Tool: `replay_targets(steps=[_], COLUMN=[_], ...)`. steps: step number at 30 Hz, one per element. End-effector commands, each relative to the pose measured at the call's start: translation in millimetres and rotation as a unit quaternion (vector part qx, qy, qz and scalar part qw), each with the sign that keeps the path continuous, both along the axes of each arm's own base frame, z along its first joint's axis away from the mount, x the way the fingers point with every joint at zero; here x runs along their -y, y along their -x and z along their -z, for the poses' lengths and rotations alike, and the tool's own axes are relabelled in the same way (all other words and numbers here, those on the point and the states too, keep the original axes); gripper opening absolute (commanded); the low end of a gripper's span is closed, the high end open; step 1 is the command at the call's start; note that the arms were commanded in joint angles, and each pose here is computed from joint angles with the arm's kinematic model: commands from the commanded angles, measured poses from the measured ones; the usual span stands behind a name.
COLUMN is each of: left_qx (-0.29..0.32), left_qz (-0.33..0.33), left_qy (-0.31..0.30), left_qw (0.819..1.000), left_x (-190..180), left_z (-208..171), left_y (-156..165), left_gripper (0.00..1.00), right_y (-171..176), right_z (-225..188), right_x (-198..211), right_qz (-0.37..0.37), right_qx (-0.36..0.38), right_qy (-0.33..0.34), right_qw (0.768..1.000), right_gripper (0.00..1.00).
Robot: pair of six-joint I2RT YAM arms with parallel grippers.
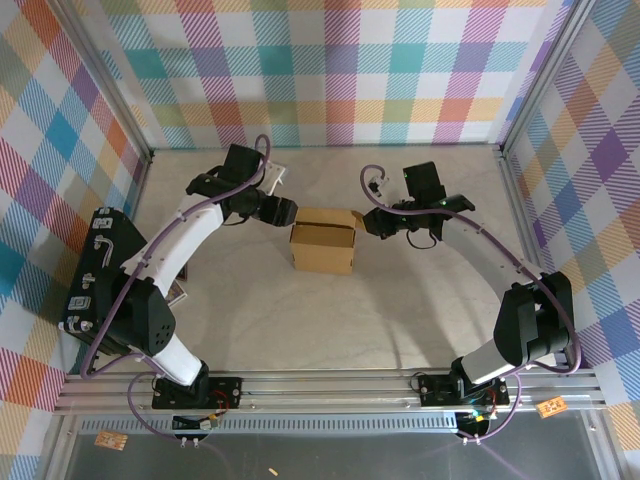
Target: Fold the paper box
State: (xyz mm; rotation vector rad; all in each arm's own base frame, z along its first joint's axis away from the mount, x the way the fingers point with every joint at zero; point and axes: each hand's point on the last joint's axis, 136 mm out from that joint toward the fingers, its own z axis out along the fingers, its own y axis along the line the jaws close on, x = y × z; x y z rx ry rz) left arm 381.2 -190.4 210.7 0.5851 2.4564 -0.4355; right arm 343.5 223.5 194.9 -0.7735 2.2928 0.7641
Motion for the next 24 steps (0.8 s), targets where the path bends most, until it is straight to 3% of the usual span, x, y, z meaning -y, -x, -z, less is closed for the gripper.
replay_targets(steps=[1,14,24], left_qx=[0.005,0.088,0.070], left_qz=[0.000,0.053,0.063], left_qy=[0.017,0.034,0.054], left_qw=[1.000,0.994,0.994], left_x=[2,16,23], left_z=[-3,-7,-10], left_y=[-1,-16,-3], left_gripper=[0.69,0.64,0.41], right_y=[1,8,6], right_z=[-15,-15,-13], right_x=[-5,-12,-11], right_qz=[-0.020,-0.054,-0.051], right_qx=[0.016,0.027,0.026], right_qy=[-0.017,-0.017,-0.011], right_qw=[1.000,0.998,0.998], right_gripper=[0.13,0.08,0.07])
